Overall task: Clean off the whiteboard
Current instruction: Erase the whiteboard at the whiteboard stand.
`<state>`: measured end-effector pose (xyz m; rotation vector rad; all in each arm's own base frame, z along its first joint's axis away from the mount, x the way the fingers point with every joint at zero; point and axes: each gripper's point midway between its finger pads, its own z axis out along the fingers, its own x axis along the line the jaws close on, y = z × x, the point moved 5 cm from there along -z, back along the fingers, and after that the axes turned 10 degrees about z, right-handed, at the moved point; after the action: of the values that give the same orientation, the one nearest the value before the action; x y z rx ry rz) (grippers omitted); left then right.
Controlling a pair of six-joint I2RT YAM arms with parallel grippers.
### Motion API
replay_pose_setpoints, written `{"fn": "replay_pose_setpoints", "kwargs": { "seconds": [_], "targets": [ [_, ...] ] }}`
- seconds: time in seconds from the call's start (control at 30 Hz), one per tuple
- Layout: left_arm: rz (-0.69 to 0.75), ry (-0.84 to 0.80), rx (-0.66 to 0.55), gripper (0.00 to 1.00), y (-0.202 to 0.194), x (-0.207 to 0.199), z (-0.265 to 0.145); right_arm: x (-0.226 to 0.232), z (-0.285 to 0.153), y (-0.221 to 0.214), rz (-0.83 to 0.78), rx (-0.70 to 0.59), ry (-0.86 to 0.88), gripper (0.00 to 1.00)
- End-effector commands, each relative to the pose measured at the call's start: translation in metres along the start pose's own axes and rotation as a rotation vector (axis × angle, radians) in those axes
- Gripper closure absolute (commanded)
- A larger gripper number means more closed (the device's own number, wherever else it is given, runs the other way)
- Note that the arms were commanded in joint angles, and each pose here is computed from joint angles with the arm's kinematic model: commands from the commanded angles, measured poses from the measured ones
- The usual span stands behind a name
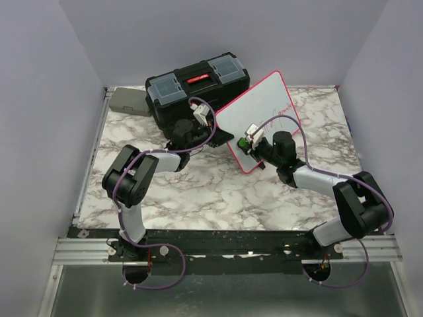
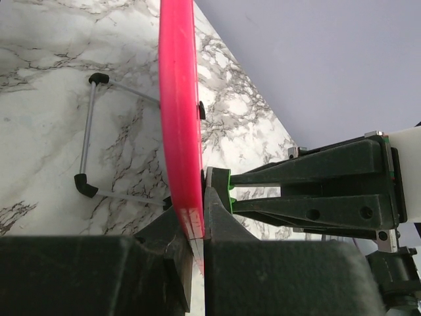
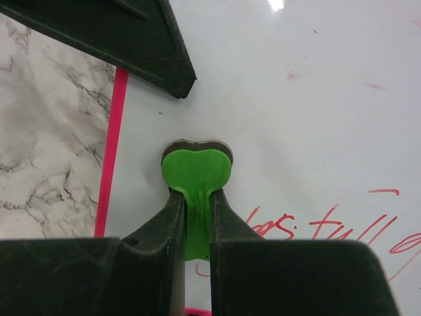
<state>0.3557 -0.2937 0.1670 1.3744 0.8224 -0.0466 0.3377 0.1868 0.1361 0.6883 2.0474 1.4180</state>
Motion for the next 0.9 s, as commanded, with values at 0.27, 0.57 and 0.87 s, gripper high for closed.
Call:
{"fn": "replay_pose_setpoints", "kwargs": {
  "seconds": [0.27, 0.57, 0.87],
  "targets": [
    [0.001, -0.125, 0.059, 1.00, -0.015, -0.023, 0.002, 0.044, -0.018, -0.046, -0.070, 0.192, 0.387, 0.99],
    [-0.015, -0.108, 0.045, 1.00, -0.015, -0.022, 0.002, 0.000, -0.001, -0.009, 0.103, 0.042, 0.004, 0.99],
    [-0.015, -0.102, 0.029, 1.00, -0.013, -0.022, 0.001, -0.038, -0.004, -0.030, 0.123, 0.125, -0.230, 0.99]
  ]
}}
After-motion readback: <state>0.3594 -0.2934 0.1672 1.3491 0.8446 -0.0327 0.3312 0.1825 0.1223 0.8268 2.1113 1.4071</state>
